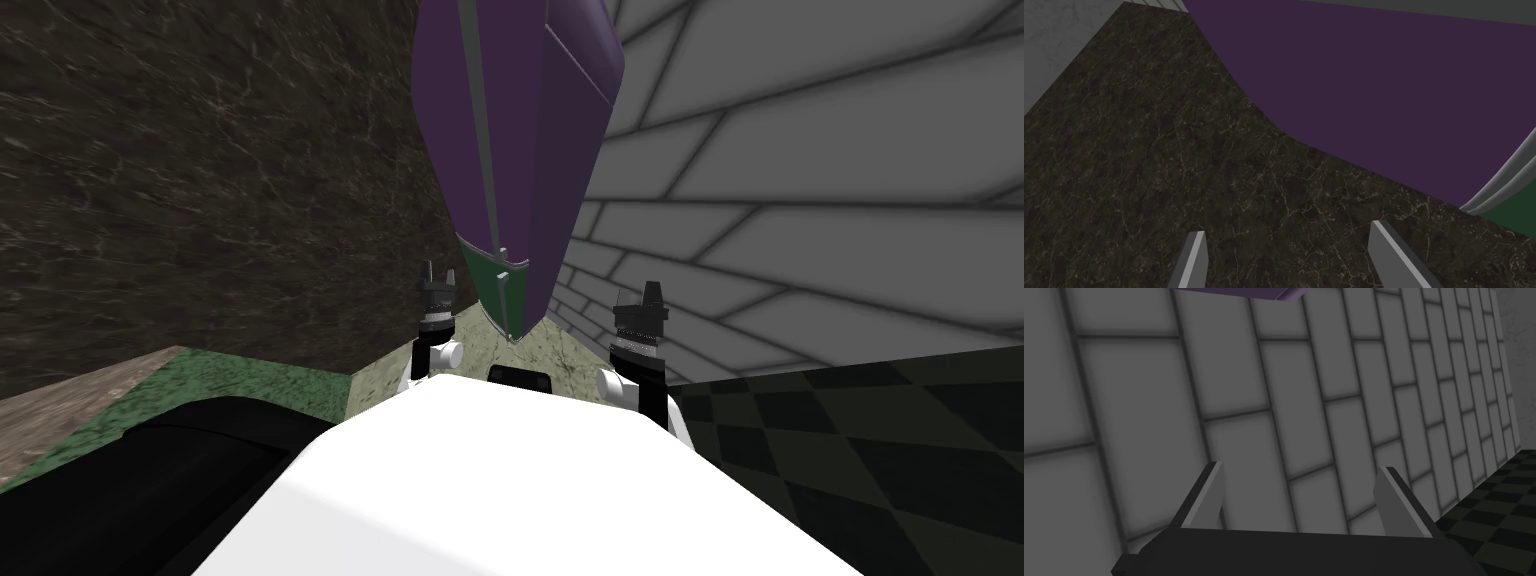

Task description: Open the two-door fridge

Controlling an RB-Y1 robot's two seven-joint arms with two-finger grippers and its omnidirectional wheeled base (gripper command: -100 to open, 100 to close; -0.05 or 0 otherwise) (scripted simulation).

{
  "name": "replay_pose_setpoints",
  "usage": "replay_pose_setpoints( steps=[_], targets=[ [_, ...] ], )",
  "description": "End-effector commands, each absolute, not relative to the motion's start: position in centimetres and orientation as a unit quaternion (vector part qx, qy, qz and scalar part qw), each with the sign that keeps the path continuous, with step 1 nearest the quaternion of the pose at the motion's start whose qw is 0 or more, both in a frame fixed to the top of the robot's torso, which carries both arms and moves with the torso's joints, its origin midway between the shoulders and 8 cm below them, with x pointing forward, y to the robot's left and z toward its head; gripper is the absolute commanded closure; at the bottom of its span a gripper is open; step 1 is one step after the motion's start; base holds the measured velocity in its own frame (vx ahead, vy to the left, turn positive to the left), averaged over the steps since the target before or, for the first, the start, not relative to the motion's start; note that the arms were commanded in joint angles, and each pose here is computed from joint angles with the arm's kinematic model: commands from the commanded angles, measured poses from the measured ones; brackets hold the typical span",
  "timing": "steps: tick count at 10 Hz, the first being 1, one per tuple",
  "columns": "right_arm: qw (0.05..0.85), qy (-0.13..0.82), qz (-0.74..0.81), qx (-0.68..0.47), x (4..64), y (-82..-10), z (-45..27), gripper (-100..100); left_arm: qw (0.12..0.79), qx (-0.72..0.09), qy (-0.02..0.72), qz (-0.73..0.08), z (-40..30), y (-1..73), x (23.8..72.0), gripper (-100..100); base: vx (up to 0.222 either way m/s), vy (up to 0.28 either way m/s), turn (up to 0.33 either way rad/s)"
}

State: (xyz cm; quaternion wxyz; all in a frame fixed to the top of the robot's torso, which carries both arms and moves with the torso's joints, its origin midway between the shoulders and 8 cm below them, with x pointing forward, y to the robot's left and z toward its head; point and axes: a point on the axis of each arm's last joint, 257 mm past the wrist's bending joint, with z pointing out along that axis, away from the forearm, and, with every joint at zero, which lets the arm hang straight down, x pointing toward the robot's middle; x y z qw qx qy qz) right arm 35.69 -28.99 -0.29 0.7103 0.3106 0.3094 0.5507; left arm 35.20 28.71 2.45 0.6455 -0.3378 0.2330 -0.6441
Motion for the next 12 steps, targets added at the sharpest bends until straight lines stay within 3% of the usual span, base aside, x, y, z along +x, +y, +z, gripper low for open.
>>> replay_pose_setpoints(
  steps=[1, 9, 10, 12],
  targets=[
    [0.71, 0.309, 0.551, 0.311, 35.69, -28.99, -0.29, 0, 0.646, -0.338, 0.233, -0.644, 2.45, 28.71, 35.2, 0, 0.0, 0.0, 0.0],
    [0.71, 0.309, 0.551, 0.31, 35.69, -28.99, -0.28, 0, 0.646, -0.338, 0.233, -0.644, 2.47, 28.71, 35.19, 0, 0.0, 0.0, 0.0],
    [0.71, 0.309, 0.551, 0.31, 35.69, -28.99, -0.28, 0, 0.643, -0.333, 0.248, -0.644, 2.29, 28.62, 35.32, -100, 0.021, -0.011, 0.024],
    [0.71, 0.309, 0.551, 0.311, 35.7, -28.99, -0.31, 0, 0.637, -0.333, 0.265, -0.643, 1.92, 28.78, 35.5, -100, 0.039, -0.029, 0.042]
  ],
)
